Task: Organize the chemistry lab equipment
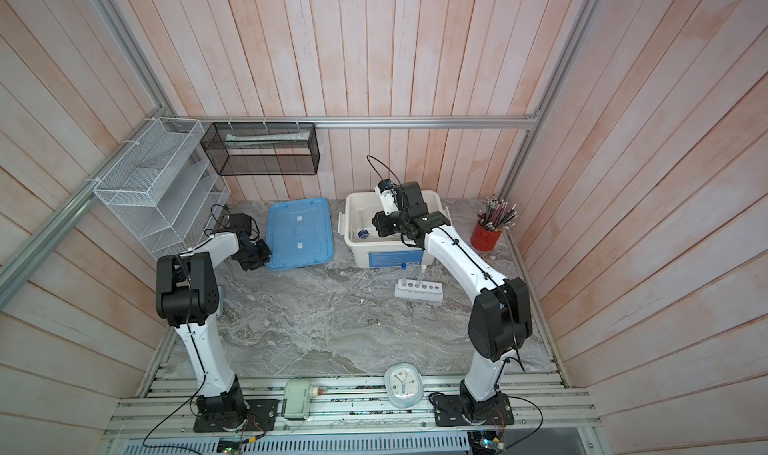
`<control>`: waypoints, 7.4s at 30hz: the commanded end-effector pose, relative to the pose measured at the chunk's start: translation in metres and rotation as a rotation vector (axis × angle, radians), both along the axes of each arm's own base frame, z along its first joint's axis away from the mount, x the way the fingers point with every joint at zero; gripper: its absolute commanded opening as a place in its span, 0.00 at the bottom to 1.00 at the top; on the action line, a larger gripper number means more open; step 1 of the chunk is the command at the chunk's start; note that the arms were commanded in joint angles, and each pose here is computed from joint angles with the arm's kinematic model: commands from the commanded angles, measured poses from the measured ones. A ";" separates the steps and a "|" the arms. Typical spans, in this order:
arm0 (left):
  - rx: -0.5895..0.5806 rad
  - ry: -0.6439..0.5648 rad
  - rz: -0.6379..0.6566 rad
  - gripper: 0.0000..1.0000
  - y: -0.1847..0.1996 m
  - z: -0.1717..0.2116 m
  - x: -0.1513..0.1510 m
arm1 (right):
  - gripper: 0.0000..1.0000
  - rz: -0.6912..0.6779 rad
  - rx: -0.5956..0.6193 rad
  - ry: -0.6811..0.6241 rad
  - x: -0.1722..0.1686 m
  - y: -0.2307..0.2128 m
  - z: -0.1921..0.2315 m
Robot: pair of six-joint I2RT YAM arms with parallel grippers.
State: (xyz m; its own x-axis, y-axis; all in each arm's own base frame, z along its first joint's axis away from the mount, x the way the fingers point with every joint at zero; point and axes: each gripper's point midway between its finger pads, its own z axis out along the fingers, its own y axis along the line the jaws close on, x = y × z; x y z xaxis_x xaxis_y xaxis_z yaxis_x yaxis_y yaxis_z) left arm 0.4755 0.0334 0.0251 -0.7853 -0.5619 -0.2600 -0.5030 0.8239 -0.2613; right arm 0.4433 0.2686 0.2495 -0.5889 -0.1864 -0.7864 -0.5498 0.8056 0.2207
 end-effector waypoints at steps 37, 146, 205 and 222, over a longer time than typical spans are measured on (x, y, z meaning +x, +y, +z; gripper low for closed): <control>0.089 -0.167 -0.154 0.00 -0.021 0.116 -0.081 | 0.19 -0.030 0.032 0.074 -0.031 0.003 -0.001; -0.510 -1.086 -0.315 1.00 -0.134 0.446 -0.134 | 0.00 -0.334 -0.857 -0.954 -0.117 -0.010 0.191; -0.880 -0.864 -0.732 0.72 -0.184 0.416 -0.114 | 0.00 0.136 -1.076 -1.165 -0.190 0.060 0.105; -0.882 -0.774 -0.735 0.52 -0.183 0.381 -0.119 | 0.00 0.230 -1.092 -1.201 -0.214 0.064 0.081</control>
State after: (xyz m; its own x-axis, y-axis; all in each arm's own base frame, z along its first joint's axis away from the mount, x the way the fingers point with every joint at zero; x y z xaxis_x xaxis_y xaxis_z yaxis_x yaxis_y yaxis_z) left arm 0.3638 -0.1467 0.3987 -0.8151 -0.3241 -0.4802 0.4111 0.2604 -0.8736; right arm 0.2424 0.3161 0.3473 0.2571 -0.9255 -0.2781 -0.0755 0.2677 -0.9606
